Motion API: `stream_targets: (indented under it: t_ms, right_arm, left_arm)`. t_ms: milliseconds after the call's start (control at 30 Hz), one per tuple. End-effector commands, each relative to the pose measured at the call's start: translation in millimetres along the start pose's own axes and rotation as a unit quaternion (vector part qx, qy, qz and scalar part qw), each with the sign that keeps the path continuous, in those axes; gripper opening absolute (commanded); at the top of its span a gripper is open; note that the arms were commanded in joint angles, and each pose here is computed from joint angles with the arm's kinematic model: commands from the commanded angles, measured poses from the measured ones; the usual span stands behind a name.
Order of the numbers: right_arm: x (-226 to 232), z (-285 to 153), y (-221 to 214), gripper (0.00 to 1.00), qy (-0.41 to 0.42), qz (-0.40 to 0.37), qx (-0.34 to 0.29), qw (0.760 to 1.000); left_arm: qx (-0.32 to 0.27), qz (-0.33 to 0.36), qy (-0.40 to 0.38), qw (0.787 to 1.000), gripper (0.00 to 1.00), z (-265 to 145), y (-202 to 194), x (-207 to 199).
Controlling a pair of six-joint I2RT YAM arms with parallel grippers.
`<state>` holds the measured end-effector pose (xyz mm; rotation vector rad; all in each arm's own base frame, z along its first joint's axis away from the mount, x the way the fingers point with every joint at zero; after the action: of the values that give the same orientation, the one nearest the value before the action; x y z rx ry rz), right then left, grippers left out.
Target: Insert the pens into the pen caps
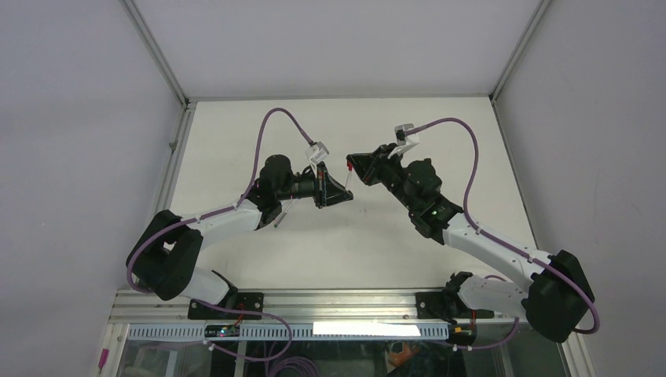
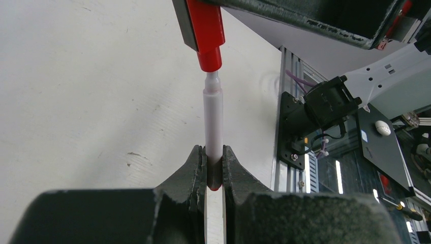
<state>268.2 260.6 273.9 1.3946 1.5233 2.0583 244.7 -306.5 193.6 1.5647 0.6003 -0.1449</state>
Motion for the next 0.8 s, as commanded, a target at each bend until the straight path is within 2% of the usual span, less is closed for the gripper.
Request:
stream_targets:
  t_ms: [0, 400, 767]
  right_arm:
    - [14.1, -3.6, 17.8, 0.0, 0.023, 0.003, -0.031, 0.999]
    - [11.6, -9.9, 18.7, 0.0, 0.018, 0.004, -0.037, 0.999]
    - [10.6, -8.7, 9.6, 0.0, 0.019, 0.011, -0.018, 1.0]
  left_arm:
    - [-0.025, 0.039, -0.013, 0.999, 0.0, 1.5, 20.1, -9.1]
    - [-0.024, 0.039, -0.011, 0.999, 0.0, 0.9, 19.6, -8.8]
    - [-0.029, 0.043, -0.008, 0.999, 0.0, -0.8, 22.4, -9.9]
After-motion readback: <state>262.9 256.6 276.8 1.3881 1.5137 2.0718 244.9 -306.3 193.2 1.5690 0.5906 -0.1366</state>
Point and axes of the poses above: each gripper's point midway between its finger pads, its own z axis out along the fingers, its own x axis along the line the jaws close on, y = z × x, the point moved 3 cm from there along -z, back along the fingers, and after that the axes turned 3 degrees about z, right-handed, at the moved point
